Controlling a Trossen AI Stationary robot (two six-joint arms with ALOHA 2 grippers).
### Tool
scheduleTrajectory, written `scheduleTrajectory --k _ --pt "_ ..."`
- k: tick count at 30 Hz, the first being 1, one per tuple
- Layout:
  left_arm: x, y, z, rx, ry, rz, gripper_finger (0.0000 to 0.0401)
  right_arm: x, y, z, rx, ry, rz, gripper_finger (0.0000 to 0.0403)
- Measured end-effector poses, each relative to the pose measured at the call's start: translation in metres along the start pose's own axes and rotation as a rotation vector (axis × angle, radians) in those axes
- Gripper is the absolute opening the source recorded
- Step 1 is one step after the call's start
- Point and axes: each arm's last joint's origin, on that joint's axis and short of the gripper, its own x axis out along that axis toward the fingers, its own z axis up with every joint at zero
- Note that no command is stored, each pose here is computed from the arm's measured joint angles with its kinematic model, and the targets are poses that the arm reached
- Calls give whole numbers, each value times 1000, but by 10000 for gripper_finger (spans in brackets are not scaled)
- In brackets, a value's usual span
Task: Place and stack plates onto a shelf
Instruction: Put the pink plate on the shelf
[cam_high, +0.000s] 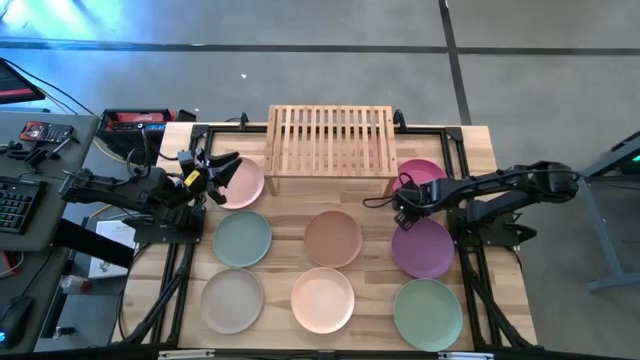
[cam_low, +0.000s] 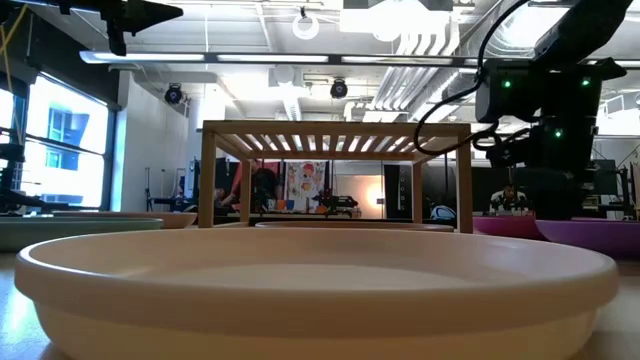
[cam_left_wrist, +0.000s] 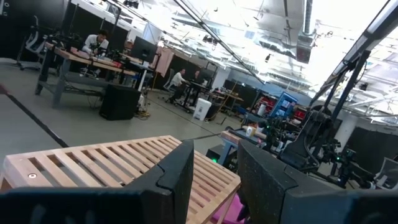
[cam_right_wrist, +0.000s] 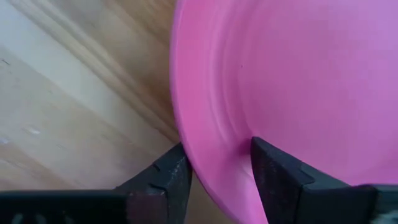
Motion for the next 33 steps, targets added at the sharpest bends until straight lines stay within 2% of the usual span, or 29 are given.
scheduleTrajectory --k 4,11,33 --pt "0 0 0 0 0 0 113 0 0 0 11 -1 4 105" --pt "0 0 0 1 0 0 113 -1 1 1 12 -7 3 12" --pt "0 0 0 2 0 0 113 -61 8 32 49 6 -41 1"
